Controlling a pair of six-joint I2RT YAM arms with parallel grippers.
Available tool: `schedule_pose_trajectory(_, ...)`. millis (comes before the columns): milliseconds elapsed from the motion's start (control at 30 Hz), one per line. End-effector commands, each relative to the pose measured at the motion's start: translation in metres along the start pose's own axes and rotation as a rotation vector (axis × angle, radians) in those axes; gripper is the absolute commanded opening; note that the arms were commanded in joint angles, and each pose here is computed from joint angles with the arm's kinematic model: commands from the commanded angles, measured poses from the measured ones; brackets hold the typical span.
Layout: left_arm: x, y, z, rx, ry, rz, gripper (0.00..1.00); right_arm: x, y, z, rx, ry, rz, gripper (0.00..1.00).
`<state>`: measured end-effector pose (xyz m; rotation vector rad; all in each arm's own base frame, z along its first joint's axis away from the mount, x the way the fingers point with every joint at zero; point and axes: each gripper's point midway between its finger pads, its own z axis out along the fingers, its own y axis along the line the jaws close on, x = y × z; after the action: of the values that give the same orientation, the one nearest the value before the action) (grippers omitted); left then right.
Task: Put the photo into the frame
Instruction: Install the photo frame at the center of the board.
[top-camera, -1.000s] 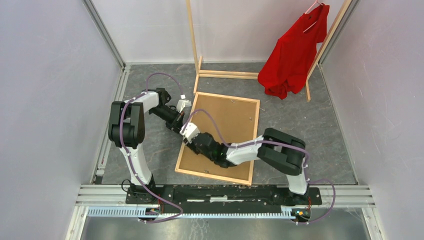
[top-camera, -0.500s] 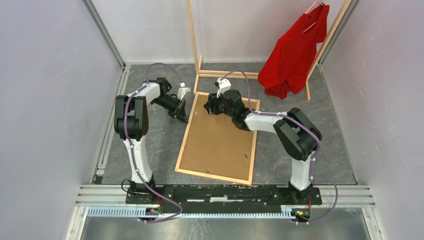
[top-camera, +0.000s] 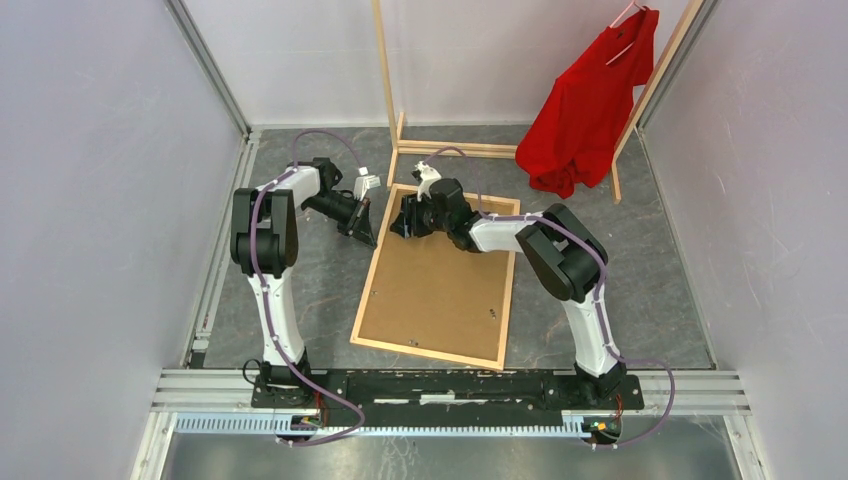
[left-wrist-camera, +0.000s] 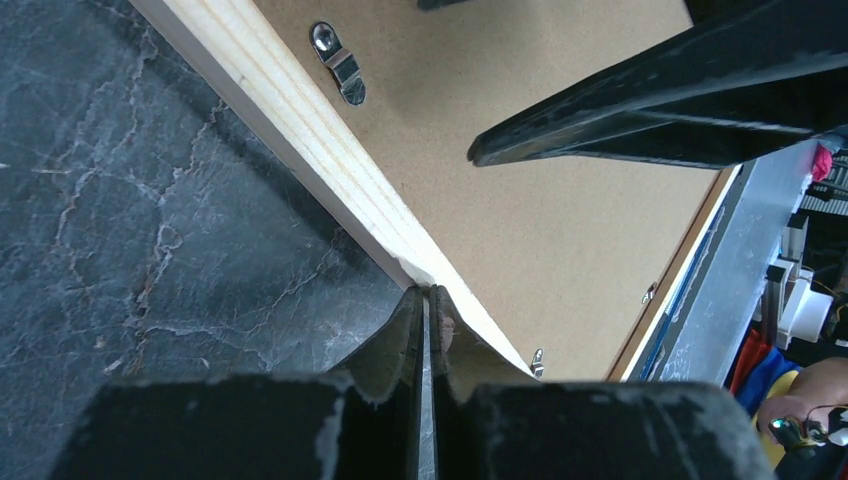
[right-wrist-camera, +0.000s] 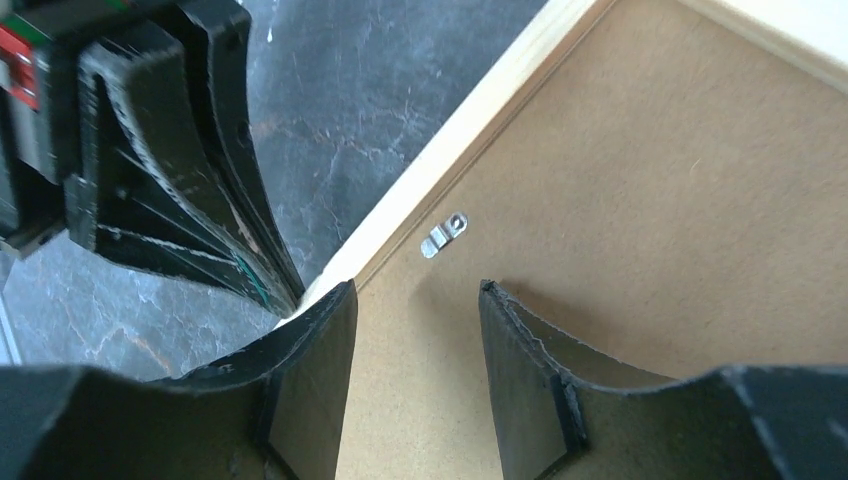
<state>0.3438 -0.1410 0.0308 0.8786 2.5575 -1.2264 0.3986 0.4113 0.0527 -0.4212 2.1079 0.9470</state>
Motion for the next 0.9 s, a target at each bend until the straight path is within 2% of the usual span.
schedule_pose_trajectory(0,0.0,-0.002,0.006,0.022,0.0,-0.019,0.09,-0.002,0.015,0.008,-0.061,0.005,0.035,0.55)
schedule_pose_trajectory(867,0.007,-0.004,0.006,0.017,0.012,-0.007,0.08,0.009,0.016,0.034,-0.067,0.04,0.091,0.54)
